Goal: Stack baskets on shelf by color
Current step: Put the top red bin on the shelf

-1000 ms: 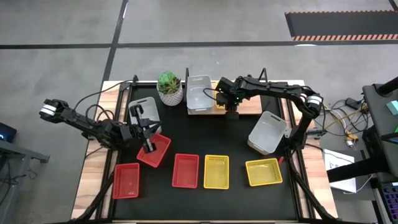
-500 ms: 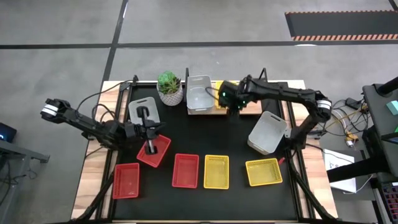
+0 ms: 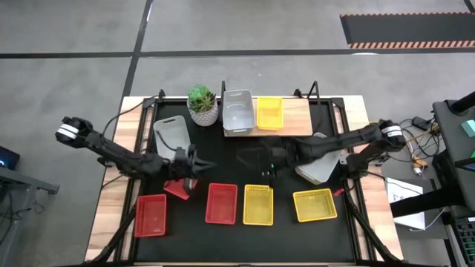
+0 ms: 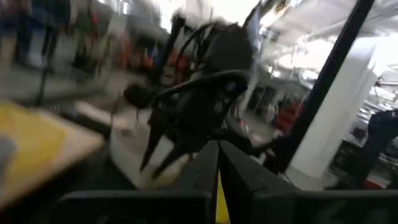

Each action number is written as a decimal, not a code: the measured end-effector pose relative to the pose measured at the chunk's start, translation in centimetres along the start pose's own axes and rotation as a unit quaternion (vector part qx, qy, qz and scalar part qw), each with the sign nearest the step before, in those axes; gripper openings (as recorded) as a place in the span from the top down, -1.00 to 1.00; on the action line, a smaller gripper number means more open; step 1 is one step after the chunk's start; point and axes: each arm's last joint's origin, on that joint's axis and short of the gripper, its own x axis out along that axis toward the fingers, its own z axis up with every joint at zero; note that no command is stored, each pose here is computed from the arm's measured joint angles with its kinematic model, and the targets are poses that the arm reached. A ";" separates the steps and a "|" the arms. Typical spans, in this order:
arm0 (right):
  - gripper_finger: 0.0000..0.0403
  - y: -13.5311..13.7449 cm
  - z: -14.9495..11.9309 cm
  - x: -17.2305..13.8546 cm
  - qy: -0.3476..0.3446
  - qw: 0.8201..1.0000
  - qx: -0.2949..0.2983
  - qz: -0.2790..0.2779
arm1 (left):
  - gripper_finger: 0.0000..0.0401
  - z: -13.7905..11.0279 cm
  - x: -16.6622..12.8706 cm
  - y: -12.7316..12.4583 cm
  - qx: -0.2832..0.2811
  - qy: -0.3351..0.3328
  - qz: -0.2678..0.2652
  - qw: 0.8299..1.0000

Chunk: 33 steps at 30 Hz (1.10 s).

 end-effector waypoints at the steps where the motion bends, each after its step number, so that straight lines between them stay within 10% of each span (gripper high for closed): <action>1: 0.63 0.5 -0.1 0.2 -0.007 1.000 -0.008 -0.007 | 1.00 -0.2 0.4 -0.3 -0.014 0.015 0.004 1.000; 9: 0.74 2.5 -0.4 1.7 -0.080 0.997 -0.007 0.002 | 1.00 -1.0 3.3 -5.1 -0.040 0.147 0.011 0.988; 16: 0.85 4.1 -1.9 3.8 -0.136 0.990 -0.039 0.000 | 1.00 -0.8 2.8 -10.0 -0.093 0.317 0.057 0.942; 33: 0.96 3.9 -1.8 4.6 -0.223 0.972 -0.066 -0.022 | 1.00 -2.0 1.7 -9.5 -0.152 0.467 0.274 0.827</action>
